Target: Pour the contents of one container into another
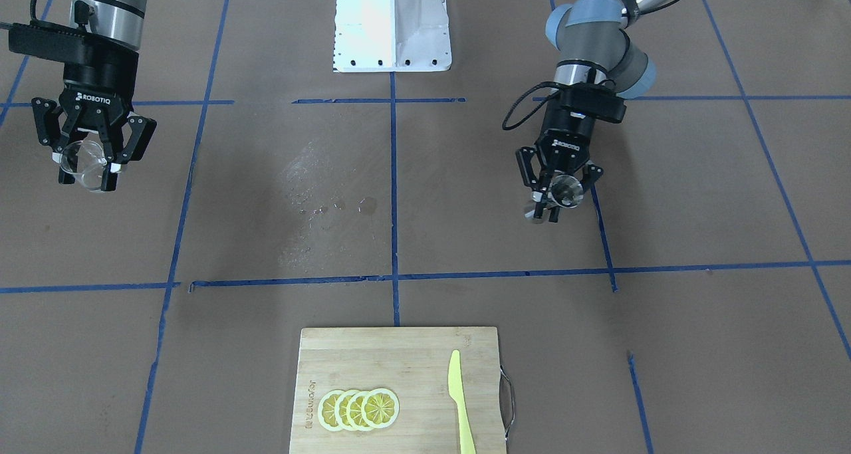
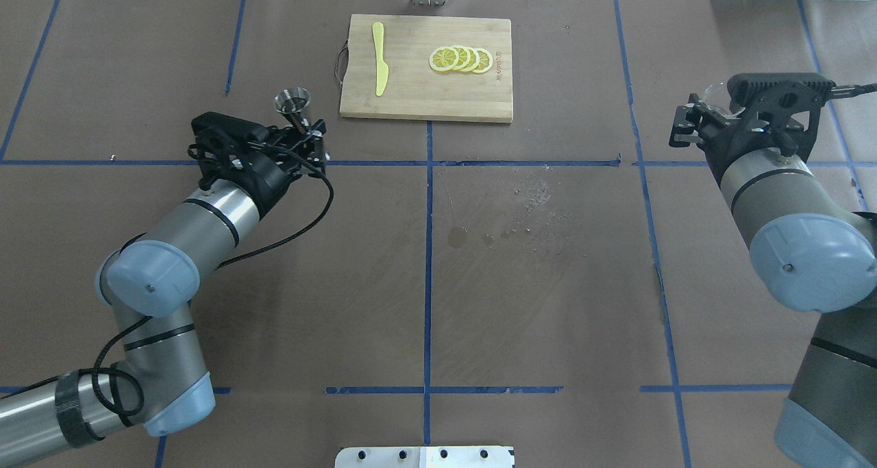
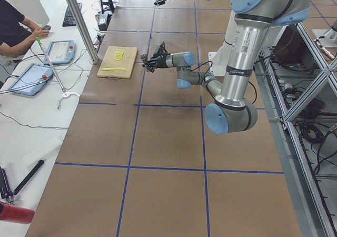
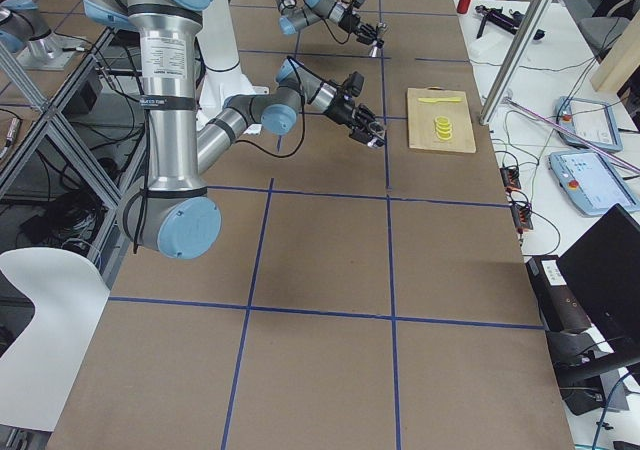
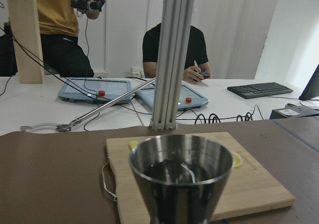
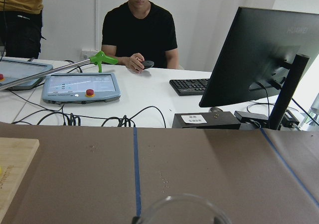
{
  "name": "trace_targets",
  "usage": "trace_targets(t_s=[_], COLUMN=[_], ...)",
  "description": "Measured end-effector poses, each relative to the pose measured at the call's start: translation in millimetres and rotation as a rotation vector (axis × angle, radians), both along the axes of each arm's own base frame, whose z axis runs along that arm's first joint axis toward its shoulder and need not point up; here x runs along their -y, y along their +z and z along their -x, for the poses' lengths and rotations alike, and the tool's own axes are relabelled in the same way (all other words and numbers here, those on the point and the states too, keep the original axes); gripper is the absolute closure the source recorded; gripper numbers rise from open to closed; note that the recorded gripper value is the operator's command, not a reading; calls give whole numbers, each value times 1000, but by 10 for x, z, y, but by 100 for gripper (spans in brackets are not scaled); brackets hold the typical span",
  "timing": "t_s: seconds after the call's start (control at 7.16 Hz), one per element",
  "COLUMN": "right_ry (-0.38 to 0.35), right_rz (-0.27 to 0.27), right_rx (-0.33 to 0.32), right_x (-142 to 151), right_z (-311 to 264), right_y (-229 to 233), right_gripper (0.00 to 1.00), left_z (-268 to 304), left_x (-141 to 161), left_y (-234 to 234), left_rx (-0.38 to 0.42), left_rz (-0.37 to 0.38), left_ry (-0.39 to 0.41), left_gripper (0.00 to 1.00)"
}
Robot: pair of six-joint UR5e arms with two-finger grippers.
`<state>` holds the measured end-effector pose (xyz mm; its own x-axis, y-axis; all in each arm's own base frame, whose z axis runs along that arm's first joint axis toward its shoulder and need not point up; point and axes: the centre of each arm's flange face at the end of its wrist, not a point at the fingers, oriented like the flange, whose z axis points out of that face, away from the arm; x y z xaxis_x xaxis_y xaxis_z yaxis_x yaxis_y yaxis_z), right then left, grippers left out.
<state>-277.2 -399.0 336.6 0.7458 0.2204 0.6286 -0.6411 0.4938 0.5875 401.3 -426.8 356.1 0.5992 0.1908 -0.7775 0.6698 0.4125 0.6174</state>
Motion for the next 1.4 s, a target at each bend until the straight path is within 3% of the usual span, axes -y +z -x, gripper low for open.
trace_targets(t_s=[0.14,0.42,0.84,1.4], right_ry=[37,55,25,7], right_rz=[20,38,-22,-114], right_rx=[57,96,206,125], right_x=[-4,-27,-238,-669], right_z=[2,26,-71,338], right_y=[44,119,614,994], right_gripper=[100,100,100,100], left_z=[204,530,546,477], left_x=[-45,-109,-143,-286], left_y=[285,737,1086,1396], left_rx=[7,-3,23,76], left_rz=[37,92,188,195], left_ry=[-59,-210,-305,-337], left_gripper=[100,100,100,100])
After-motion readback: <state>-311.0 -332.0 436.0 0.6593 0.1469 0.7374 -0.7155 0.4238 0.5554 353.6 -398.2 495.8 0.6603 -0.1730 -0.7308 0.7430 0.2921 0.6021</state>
